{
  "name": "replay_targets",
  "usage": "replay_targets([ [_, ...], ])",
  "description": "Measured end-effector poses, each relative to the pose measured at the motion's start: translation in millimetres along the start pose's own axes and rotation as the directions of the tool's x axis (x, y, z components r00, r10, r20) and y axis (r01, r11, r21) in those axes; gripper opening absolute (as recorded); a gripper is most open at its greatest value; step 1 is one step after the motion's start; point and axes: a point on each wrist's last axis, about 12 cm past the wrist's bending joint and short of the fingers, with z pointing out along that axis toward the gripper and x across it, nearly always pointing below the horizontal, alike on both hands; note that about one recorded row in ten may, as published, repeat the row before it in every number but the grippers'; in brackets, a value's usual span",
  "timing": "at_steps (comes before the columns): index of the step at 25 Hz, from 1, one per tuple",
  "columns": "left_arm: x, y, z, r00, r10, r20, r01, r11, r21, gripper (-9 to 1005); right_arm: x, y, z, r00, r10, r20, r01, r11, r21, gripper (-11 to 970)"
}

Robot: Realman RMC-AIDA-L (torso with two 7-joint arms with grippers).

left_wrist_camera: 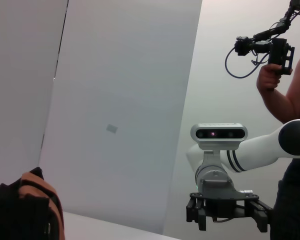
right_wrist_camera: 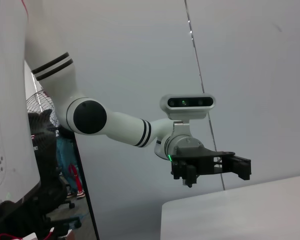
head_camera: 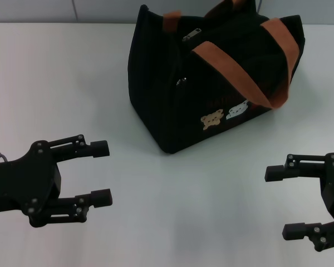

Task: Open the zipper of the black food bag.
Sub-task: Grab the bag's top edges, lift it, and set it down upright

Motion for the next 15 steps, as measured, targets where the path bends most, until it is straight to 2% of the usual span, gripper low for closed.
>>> replay_targets([
  [12, -0.3, 2.7, 1.9, 1.000, 0.003, 0.001, -0.003, 1.000, -0.008, 756, -1.2, -1.4, 0.4, 1.000, -0.004, 0.004, 0.004, 1.000, 0.002, 826],
  [15, 2.6, 6.9, 3.3, 1.000, 0.001, -0.004, -0.001, 0.999, -0.051, 749, -0.8, -2.3, 0.3, 1.000, -0.004, 0.005, 0.004, 1.000, 0.013, 826],
])
